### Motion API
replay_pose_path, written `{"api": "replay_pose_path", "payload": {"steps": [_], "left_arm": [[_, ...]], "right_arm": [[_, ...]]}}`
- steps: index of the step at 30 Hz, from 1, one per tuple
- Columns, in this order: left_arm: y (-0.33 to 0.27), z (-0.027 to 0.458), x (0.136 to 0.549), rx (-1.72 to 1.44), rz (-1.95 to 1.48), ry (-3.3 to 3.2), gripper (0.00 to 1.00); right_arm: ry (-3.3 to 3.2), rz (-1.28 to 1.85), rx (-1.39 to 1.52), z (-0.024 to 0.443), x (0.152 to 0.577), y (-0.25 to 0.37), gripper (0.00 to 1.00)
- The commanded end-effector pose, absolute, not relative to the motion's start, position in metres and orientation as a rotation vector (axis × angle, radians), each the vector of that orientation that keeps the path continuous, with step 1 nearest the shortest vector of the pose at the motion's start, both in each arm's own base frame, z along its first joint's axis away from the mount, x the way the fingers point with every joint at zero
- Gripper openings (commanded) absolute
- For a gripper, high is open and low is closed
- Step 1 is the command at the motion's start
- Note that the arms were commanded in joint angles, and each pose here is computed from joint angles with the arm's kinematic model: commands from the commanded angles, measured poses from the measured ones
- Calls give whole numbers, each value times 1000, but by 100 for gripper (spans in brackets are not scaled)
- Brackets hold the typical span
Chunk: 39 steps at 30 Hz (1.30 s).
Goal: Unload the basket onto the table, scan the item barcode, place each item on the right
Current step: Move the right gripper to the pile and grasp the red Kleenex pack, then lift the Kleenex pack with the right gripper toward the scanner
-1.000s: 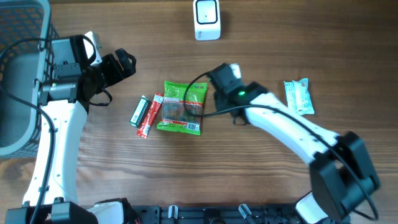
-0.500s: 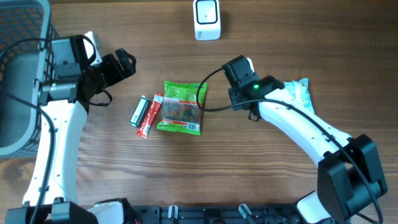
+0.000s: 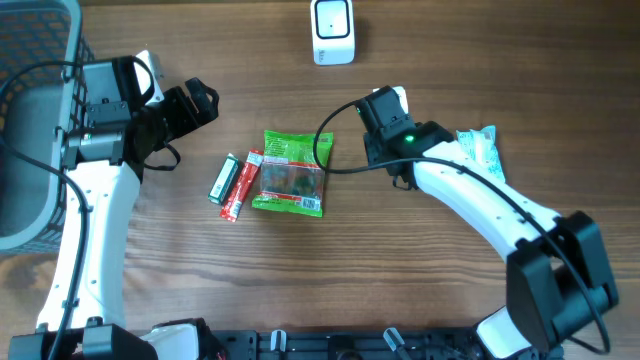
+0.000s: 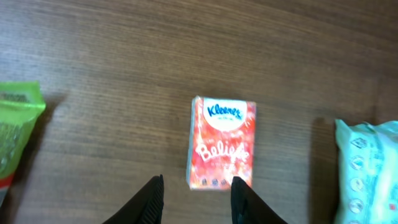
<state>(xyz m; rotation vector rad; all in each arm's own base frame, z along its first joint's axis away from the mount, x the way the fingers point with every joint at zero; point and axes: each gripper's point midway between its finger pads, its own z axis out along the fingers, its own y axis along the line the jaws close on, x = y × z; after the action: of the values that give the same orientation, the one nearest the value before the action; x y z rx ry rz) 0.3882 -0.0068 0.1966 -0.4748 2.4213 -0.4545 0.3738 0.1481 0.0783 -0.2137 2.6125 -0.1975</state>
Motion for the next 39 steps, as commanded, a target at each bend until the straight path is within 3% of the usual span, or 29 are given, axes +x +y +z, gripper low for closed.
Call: {"api": "replay_pose_path", "payload": {"steps": [1,8,16,39], "left_arm": [[-6,201,388,-449,-446,2411,100],[-6,201,388,-448,-445,2411,100],[-6,201,388,-448,-445,2411,100],[-6,201,388,-448,-445,2411,100]], "right_arm": [[2639,-274,-164,52,379,141,36],[2585,-444,-139,34,393,126,36],[2600,-360,-114,28,394,136,34],[2667,-483,-152,-11,385,125,31]]}}
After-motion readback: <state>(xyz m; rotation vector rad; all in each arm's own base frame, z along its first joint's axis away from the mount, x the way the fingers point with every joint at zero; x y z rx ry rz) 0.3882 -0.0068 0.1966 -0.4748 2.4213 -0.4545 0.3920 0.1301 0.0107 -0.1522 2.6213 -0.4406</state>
